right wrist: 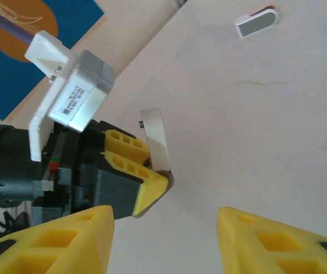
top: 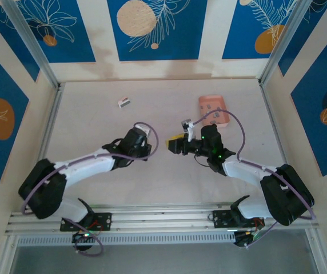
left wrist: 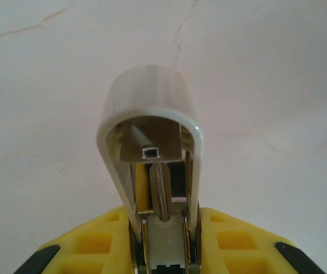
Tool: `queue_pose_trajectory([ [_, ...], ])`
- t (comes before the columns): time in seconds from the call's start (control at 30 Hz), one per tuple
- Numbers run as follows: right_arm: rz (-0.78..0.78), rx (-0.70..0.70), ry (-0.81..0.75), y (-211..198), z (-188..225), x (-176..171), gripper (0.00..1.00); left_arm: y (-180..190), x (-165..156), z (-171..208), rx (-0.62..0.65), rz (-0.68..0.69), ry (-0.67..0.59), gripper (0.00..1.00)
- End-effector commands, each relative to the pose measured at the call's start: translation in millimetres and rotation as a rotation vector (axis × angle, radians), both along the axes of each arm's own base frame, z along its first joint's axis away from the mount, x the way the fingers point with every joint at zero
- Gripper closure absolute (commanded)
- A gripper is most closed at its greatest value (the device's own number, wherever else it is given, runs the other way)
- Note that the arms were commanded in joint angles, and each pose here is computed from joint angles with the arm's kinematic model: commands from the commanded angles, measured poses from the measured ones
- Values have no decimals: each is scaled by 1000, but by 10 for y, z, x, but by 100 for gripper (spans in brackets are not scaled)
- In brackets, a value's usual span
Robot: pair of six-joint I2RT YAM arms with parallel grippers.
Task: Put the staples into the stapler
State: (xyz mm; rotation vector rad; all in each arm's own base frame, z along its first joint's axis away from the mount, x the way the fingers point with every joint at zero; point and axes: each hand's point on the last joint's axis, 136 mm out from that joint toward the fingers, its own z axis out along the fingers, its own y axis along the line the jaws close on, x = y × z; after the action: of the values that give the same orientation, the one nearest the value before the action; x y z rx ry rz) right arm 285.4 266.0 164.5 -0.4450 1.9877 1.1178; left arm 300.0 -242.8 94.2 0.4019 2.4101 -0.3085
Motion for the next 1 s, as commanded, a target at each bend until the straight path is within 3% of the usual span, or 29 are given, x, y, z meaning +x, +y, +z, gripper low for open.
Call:
queue_pose_trajectory([
  [0.0, -84, -6, 60, -83, -70, 101, 50, 22, 37, -146, 39, 80, 78, 83],
  [0.43, -155, -45, 134, -172, -271, 187, 50, 30, 216, -525, 100, 300, 198, 77],
  [0.7, -156, -39, 150, -165, -277, 181, 50, -25, 241, -577, 101, 308, 211, 62],
  [0.97, -165, -38, 134, -169, -238, 167, 50, -37, 279, -311, 82, 293, 171, 49],
])
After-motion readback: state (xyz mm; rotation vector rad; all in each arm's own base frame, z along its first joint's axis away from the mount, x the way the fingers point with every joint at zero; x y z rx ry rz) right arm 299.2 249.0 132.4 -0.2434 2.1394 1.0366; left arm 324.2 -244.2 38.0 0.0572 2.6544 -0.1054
